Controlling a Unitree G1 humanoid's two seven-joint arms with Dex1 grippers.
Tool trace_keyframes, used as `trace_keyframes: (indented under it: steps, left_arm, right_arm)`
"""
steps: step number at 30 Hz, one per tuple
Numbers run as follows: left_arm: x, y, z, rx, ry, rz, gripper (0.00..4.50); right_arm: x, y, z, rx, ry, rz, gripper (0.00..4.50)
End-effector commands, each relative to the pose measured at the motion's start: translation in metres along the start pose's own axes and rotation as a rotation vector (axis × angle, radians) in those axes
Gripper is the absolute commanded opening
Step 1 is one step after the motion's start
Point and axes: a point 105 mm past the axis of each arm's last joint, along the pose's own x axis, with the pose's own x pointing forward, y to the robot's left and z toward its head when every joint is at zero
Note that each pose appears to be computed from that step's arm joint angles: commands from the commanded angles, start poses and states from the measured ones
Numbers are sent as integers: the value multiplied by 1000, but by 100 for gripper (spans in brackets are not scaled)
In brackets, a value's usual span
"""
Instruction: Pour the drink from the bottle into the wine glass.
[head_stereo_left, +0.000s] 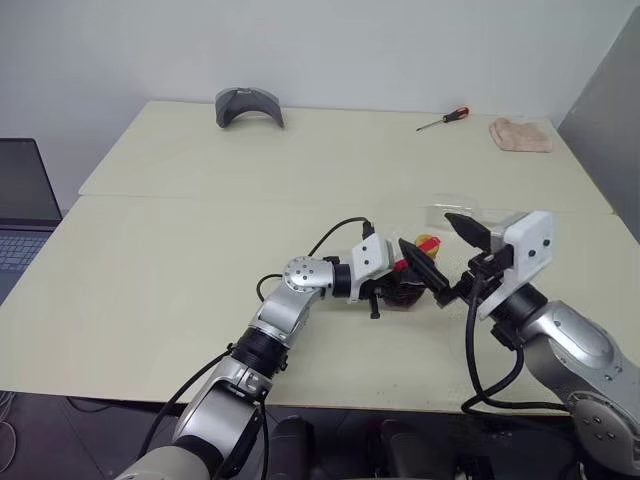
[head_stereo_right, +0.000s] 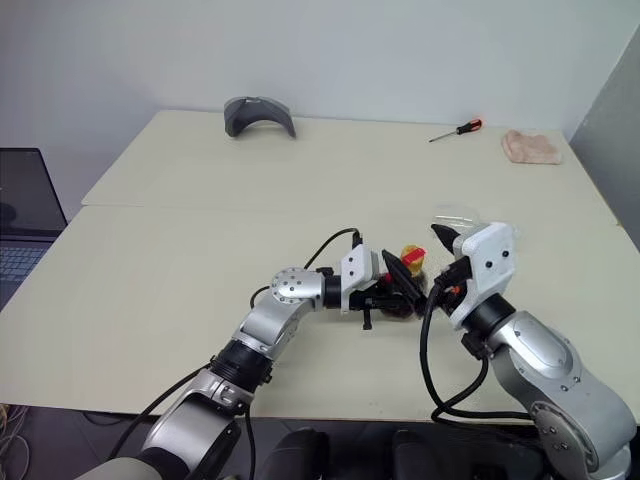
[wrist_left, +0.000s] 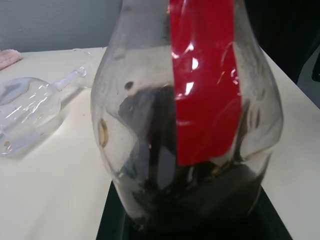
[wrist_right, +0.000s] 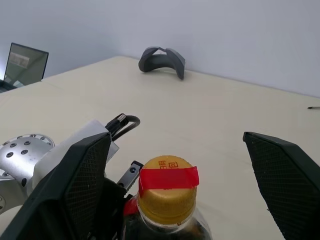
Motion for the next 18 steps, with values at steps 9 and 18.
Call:
trace_keyframes:
  steps: [9,18]
  left_arm:
    - [2,4,20,66,-55,0,84]
    - [3,0,23,62,-66,-15,81]
  right_arm:
    - [-2,15,-3,-29,5,61,123]
    - [1,-1,7,-43,0,172,123]
